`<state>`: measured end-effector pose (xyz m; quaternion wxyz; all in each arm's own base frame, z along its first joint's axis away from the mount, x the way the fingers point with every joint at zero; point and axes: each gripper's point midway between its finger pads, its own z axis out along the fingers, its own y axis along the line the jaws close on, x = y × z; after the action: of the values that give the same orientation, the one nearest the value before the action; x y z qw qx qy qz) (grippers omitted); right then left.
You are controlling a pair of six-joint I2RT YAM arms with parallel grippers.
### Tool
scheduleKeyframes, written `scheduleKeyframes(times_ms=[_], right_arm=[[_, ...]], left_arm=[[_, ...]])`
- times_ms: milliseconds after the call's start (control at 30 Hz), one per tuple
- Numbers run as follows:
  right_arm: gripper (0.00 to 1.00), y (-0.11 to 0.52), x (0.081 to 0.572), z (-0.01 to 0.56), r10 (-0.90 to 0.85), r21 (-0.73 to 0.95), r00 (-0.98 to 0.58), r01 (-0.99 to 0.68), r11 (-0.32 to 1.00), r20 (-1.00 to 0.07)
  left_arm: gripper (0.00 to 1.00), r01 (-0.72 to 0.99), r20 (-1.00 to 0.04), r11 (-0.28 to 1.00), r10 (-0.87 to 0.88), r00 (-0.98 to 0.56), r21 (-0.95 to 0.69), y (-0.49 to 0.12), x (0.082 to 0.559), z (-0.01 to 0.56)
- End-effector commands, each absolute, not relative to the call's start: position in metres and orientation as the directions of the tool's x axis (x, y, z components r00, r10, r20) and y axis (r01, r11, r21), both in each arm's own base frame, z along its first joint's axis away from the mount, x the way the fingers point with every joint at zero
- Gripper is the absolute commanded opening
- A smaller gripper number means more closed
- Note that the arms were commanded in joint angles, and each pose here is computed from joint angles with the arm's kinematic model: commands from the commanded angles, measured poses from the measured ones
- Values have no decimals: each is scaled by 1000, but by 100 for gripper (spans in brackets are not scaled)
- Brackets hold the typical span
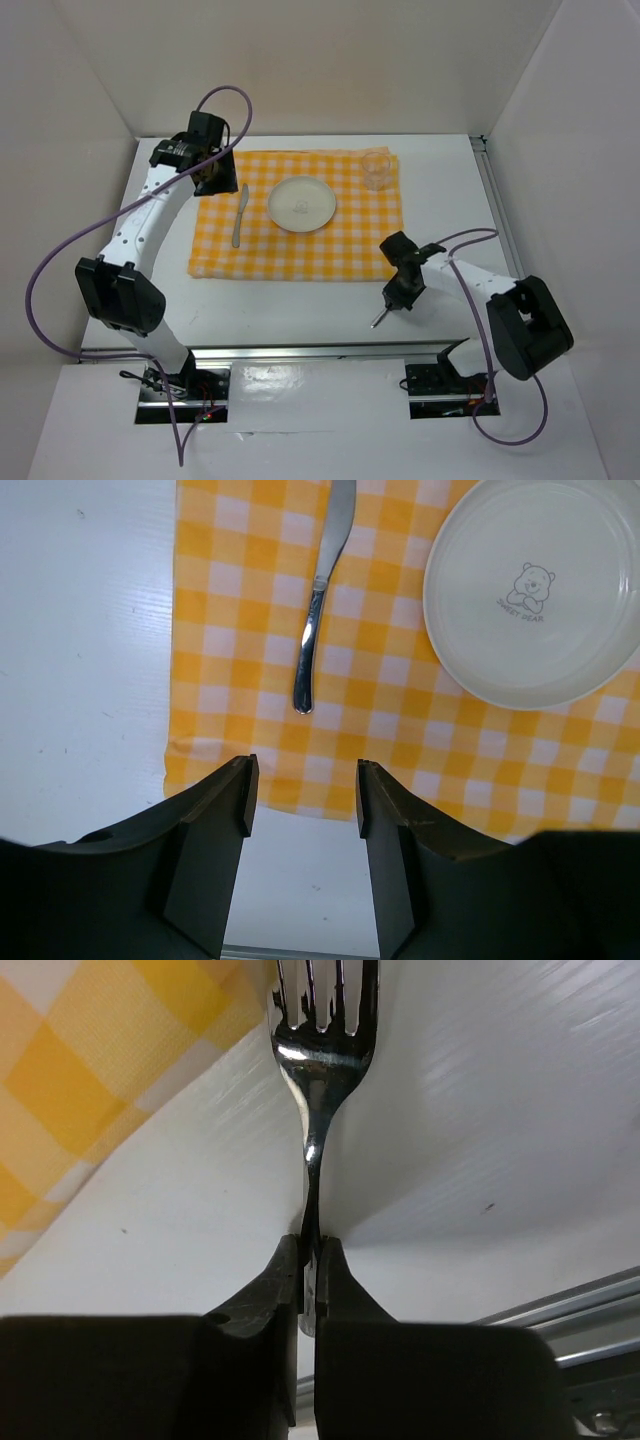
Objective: Set the dinner table for one person
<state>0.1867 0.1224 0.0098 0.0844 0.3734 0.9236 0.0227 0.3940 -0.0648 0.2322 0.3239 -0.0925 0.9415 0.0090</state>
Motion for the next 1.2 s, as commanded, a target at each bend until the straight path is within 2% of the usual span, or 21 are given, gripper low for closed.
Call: scheduleKeyframes(times_ms=[0,167,200,267,300,333,400,467,500,633,900,1167], right_arm=[[0,90,191,20,702,64,-645,721,690,-303],[0,87,231,92,628,160,-628,637,754,-459],[0,91,243,105,527,154,-684,530,834,-505],[0,116,285,140,419,231,-689,353,907,-591],[0,128,294,147,366,236,-715,279,931,-596],[0,135,313,170,276,218,-713,174,960,-645],[0,150,336,154,179,162,-775,99,982,-607],[0,159,368,161,61,100,-773,-3,995,-632],[0,161,373,130,11,41,-829,-15,999,-559],[0,169,400,102,-82,-33,-857,-76,997,-509],[0,165,424,82,-54,39,-866,-85,996,-496],[0,151,423,53,-61,37,-911,-84,996,-408]], left_arm=[[60,-174,-671,983,-164,-723,-52,-62,396,257],[60,-182,-690,981,-175,-702,-64,-58,394,268],[60,-182,-690,981,-175,-702,-64,-58,394,268],[60,-181,-697,981,-176,-695,-68,-57,393,272],[60,-188,-700,980,-176,-692,-60,-55,393,272],[60,-188,-700,980,-176,-692,-60,-55,390,274],[60,-195,-695,980,-174,-697,-50,-53,389,271],[60,-204,-695,978,-181,-696,-50,-49,389,271],[60,-204,-695,978,-181,-696,-50,-49,386,271],[60,-203,-702,978,-182,-689,-54,-48,385,275],[60,-190,-694,980,-172,-699,-51,-49,381,271],[60,-190,-694,980,-172,-699,-51,-49,381,271]])
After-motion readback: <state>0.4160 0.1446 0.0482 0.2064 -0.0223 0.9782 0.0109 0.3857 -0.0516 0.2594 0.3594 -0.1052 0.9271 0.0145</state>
